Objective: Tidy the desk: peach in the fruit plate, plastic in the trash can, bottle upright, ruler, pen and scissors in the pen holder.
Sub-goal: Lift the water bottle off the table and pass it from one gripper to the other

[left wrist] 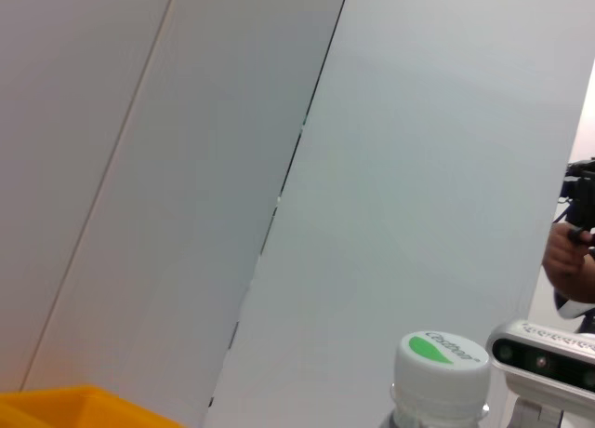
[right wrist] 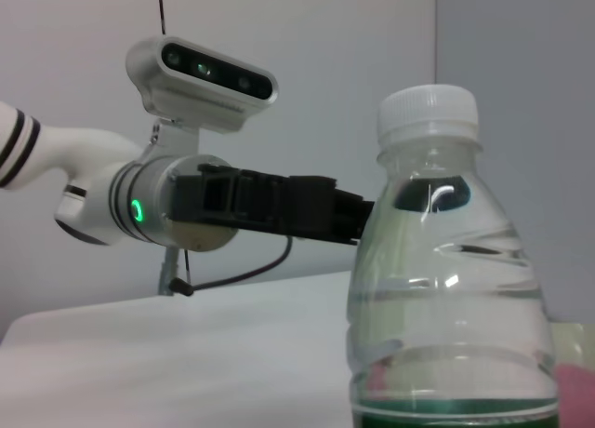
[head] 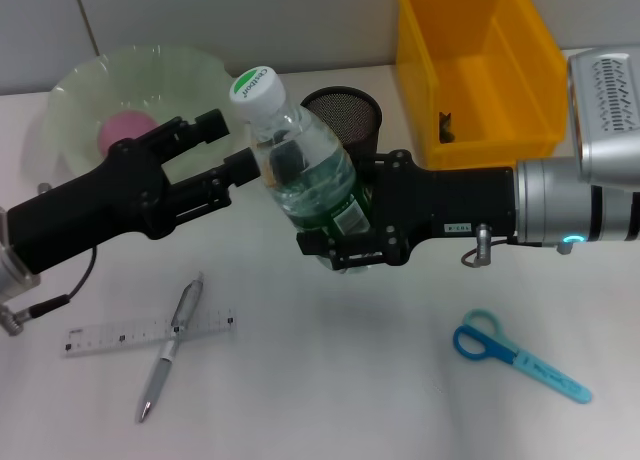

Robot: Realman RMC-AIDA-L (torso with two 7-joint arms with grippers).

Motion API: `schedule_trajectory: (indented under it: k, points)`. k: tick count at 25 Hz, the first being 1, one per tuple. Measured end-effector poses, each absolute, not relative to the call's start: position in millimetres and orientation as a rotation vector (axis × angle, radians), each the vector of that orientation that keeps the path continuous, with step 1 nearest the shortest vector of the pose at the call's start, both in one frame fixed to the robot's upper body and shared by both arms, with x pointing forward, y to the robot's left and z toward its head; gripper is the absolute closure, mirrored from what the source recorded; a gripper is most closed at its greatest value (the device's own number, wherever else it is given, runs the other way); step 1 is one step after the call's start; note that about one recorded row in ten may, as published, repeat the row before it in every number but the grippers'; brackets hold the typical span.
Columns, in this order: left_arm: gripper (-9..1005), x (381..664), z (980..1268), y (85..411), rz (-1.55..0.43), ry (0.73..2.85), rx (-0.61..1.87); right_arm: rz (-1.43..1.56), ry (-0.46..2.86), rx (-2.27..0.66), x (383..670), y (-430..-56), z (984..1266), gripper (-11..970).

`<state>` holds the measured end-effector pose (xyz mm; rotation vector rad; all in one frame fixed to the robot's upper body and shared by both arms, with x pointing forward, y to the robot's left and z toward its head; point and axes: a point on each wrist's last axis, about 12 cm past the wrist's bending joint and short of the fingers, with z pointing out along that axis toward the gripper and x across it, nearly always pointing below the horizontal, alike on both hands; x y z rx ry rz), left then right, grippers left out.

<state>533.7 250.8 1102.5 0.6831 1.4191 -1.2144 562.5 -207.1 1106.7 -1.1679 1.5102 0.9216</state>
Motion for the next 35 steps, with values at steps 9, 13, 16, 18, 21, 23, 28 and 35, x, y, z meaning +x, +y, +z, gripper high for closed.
schedule_trajectory:
  k: [9, 13, 16, 18, 21, 23, 28, 35]
  points:
    - [317, 535, 1107, 245, -1.235, 1.356, 0.66, 0.958, 1.487, -1.164, 561, -199, 1103, 188]
    - [319, 534, 1108, 245, -1.248, 1.336, 0.643, 0.967, 1.481, -1.158, 560, -196, 1101, 187]
    - [320, 533, 1107, 244, -1.256, 1.324, 0.639, 0.968, 1.477, -1.162, 560, -196, 1101, 187]
    - [321, 533, 1107, 244, -1.257, 1.324, 0.639, 0.969, 1.477, -1.165, 560, -195, 1101, 187]
    - [322, 533, 1107, 243, -1.258, 1.321, 0.642, 0.98, 1.48, -1.16, 559, -194, 1100, 187]
    - [323, 532, 1106, 242, -1.261, 1.319, 0.642, 0.984, 1.48, -1.157, 560, -194, 1100, 187]
    - [325, 531, 1106, 241, -1.262, 1.308, 0.646, 0.99, 1.478, -1.156, 559, -193, 1100, 187]
    - [328, 529, 1106, 237, -1.273, 1.276, 0.657, 0.994, 1.476, -1.156, 559, -192, 1100, 187]
